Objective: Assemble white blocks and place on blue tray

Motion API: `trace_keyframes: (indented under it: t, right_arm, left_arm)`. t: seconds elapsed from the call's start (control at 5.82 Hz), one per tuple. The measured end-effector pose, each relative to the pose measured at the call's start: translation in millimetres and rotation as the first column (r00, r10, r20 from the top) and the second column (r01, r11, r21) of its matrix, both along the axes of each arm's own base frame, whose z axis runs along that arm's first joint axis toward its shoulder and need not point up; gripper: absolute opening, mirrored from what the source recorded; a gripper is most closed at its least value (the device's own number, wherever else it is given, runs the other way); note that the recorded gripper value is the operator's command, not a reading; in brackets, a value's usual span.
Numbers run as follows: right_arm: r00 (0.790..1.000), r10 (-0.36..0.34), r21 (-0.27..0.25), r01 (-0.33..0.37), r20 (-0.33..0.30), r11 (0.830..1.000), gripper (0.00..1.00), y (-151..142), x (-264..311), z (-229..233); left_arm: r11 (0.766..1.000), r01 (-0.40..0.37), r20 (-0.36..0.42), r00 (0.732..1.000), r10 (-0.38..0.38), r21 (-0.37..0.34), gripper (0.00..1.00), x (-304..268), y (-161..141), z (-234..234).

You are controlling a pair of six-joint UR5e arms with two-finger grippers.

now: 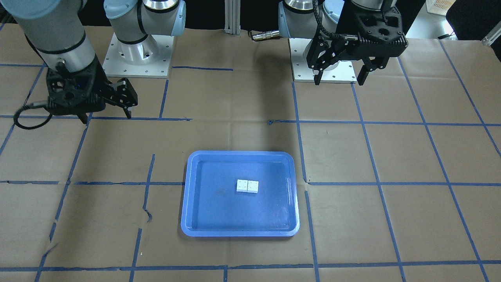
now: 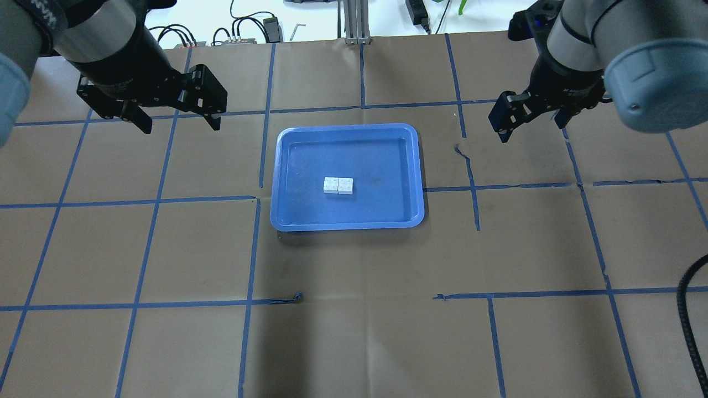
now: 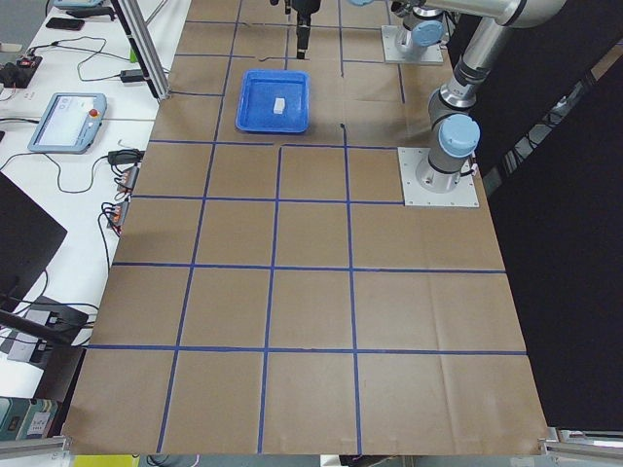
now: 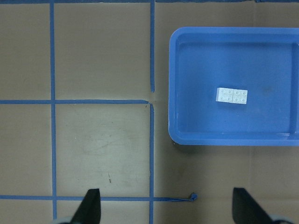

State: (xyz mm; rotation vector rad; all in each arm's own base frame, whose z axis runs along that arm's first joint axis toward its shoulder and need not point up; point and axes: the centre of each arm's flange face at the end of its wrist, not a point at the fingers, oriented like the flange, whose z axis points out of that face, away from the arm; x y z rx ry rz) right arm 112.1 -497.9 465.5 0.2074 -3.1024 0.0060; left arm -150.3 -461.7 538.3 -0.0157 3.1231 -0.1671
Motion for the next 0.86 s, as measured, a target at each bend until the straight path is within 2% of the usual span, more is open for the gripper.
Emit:
trace_keyframes:
  t: [0.17,0.34,0.86]
  right_arm:
    - [0.997,-0.072,0.038,0.072,-0.003,0.997,1.00,13,9,29]
    - [0.995,-0.099,0.061,0.100,-0.008,0.993,1.00,19,21,39]
    - [0.994,-0.111,0.074,0.111,-0.009,0.991,1.00,19,30,38]
  left_arm:
    - [1.000,0.000,0.000,1.000,0.000,0.000,0.99,0,0,0]
    - [1.000,-0.001,0.000,1.000,0.001,0.000,0.99,0,0,0]
    - [1.000,0.000,0.000,1.000,0.000,0.000,0.99,0,0,0]
